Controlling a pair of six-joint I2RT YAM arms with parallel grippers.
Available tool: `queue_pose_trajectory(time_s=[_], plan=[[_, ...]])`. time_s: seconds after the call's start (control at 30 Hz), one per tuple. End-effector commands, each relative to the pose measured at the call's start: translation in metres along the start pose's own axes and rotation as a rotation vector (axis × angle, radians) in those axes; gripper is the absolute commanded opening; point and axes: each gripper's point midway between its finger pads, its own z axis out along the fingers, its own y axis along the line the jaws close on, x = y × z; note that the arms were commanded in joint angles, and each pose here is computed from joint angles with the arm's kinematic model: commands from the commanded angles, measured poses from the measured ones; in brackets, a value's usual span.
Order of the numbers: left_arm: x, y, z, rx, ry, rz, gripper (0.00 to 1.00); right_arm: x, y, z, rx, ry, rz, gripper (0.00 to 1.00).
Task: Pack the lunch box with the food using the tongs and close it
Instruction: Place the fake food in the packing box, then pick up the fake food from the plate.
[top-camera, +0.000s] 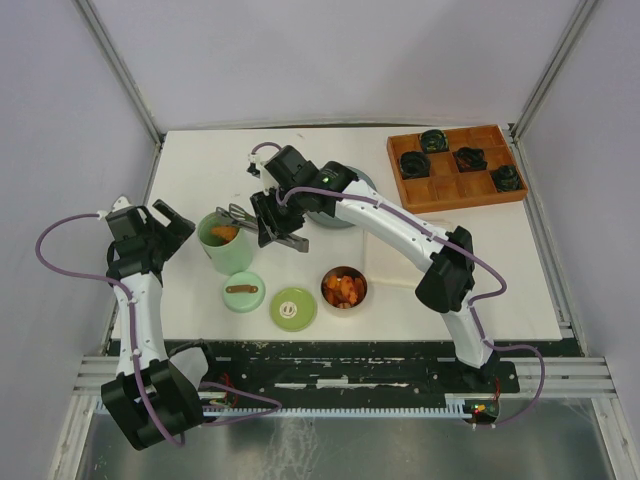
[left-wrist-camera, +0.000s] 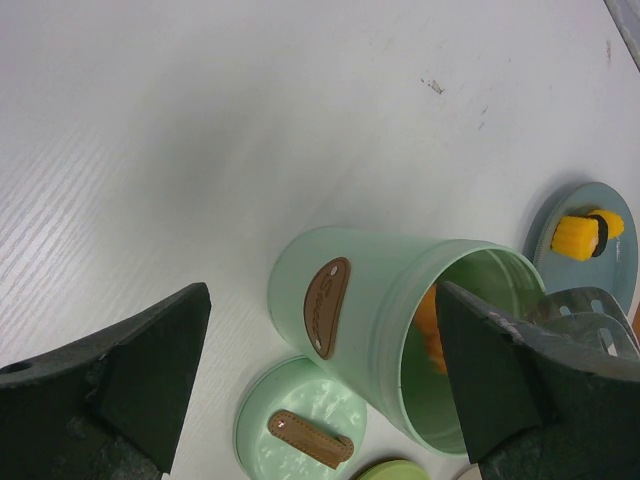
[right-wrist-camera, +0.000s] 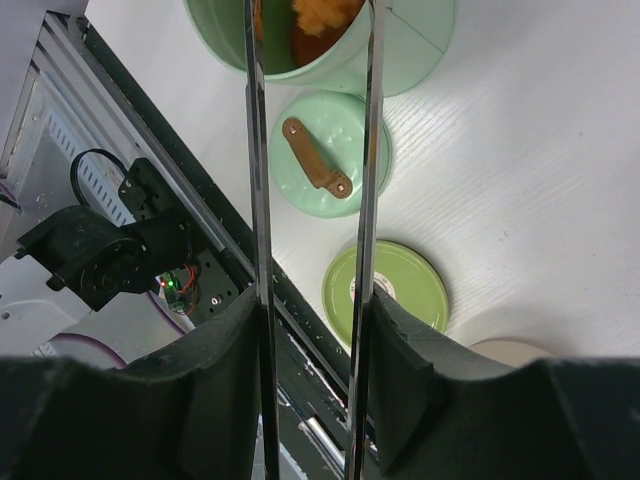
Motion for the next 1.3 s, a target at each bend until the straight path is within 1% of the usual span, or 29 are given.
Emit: queue_pose_trajectory(time_s=[0.0, 0.2, 0.3, 0.43, 0.53, 0.63, 0.7, 0.8, 0.9, 1.0, 1.17, 1.27], plan=[[-0.010, -0.008, -0.001, 0.032, -0.038, -0.013, 1.00, -0.026, 0.017, -0.028, -0.022, -0.113, -0.029, 0.49], [-0.010, -0.008, -0.001, 0.032, -0.036, -0.015, 1.00, -0.029, 0.021, -0.033, -0.035, -0.125, -0.031, 0.50], [-0.010, -0.008, -0.001, 0.032, -0.037, -0.015, 1.00, -0.033, 0.033, -0.044, -0.079, -0.141, -0.034, 0.50], [-0.010, -0.008, -0.001, 0.032, -0.036, -0.013, 1.00, -0.044, 0.051, -0.067, -0.135, -0.205, -0.040, 0.49], [-0.010, -0.008, -0.001, 0.031, -0.037, -0.014, 1.00, -0.054, 0.054, -0.090, -0.121, -0.286, -0.042, 0.49], [-0.010, -0.007, -0.001, 0.031, -0.036, -0.015, 1.00, -0.062, 0.047, -0.114, -0.070, -0.377, -0.041, 0.49], [-0.010, -0.008, -0.001, 0.032, -0.035, -0.015, 1.00, -0.065, 0.031, -0.127, -0.002, -0.420, -0.026, 0.49], [-0.010, -0.009, -0.001, 0.036, -0.036, -0.014, 1.00, -0.064, -0.011, -0.137, 0.136, -0.448, 0.045, 0.50], [-0.010, -0.008, -0.002, 0.035, -0.039, -0.014, 1.00, -0.051, -0.059, -0.133, 0.219, -0.385, 0.157, 0.50], [-0.010, -0.008, -0.002, 0.034, -0.041, -0.014, 1.00, -0.036, -0.101, -0.129, 0.294, -0.327, 0.220, 0.50], [-0.010, -0.008, -0.002, 0.033, -0.041, -0.013, 1.00, -0.014, -0.140, -0.122, 0.399, -0.227, 0.251, 0.50], [-0.010, -0.008, -0.002, 0.033, -0.041, -0.014, 1.00, -0.004, -0.154, -0.115, 0.439, -0.171, 0.257, 0.50]])
